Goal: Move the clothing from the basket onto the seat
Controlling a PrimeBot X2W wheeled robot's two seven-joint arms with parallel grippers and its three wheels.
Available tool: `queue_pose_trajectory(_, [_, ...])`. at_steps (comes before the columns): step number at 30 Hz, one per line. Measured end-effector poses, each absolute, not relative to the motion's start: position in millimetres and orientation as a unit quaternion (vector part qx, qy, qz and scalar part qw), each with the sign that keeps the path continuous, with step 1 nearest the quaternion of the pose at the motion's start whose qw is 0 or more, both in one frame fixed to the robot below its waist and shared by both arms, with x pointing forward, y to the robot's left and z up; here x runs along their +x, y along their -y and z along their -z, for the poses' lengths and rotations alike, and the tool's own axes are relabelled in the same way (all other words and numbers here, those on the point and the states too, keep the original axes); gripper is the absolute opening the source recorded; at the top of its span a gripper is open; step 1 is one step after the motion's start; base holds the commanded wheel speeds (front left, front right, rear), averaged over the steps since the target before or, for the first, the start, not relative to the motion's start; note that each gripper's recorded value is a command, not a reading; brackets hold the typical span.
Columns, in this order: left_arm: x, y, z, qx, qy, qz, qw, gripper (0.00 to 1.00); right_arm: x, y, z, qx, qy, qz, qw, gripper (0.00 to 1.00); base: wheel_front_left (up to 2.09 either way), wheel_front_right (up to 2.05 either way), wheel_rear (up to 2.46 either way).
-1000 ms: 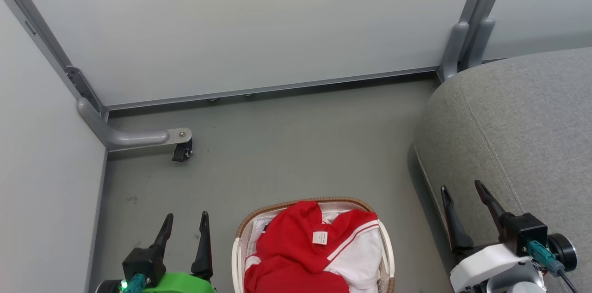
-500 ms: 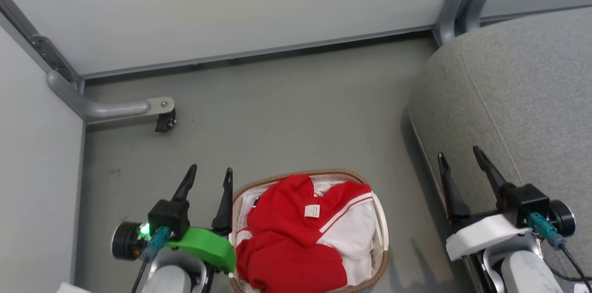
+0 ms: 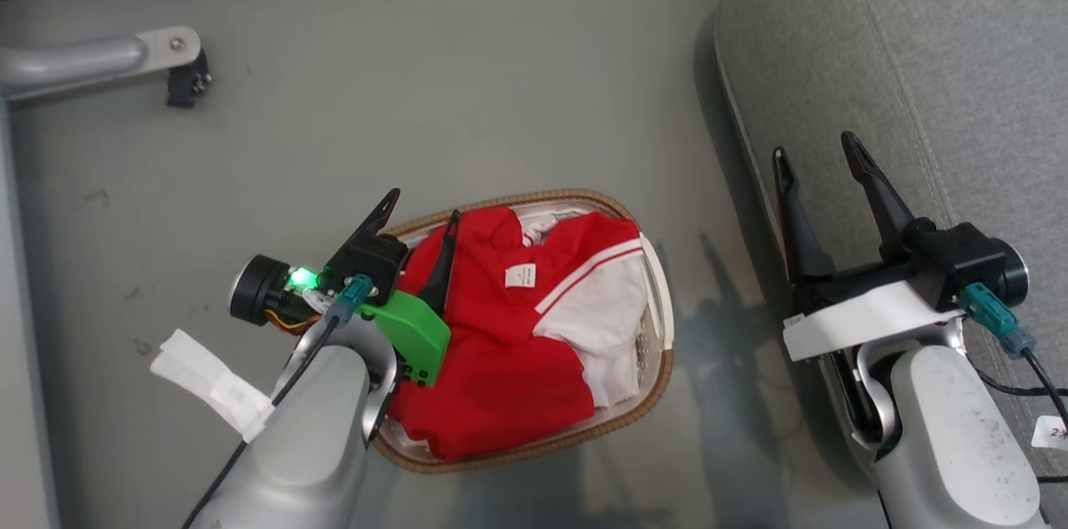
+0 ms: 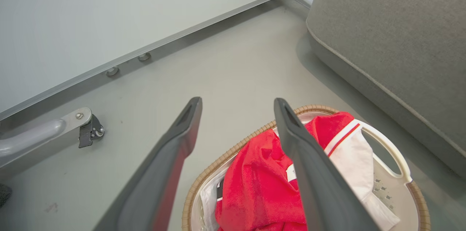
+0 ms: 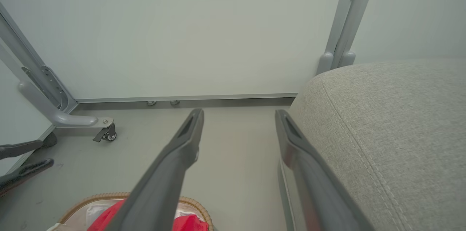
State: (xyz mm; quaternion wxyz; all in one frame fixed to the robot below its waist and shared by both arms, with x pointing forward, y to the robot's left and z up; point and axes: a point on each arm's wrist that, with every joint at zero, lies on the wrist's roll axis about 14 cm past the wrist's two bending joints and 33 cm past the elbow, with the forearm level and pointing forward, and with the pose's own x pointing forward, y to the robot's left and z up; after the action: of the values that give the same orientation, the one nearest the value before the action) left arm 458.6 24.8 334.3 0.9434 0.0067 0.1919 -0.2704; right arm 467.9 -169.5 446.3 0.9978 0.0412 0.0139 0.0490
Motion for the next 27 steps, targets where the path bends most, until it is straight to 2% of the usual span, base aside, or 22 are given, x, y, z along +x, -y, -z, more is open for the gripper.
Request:
queue_pose_trajectory(9, [446,-14,-230,0.039,-0.318,0.314,0.894,1.0,479,184,-394,0.054,-0.069,-0.028,0.996,1.0,0.0,0.0,0.0])
queue_pose_trajectory(16, [442,4,-183,0.05,-0.365,0.338,0.866,1.0,471,202,-370,0.056,-0.101,-0.004,0.993,1.0,0.0,0.0,0.0])
queue_pose_trajectory(27, [437,13,-133,0.058,-0.422,0.333,0.841,1.0,457,220,-347,0.052,-0.138,0.021,0.989,1.0,0.0,0.0,0.0])
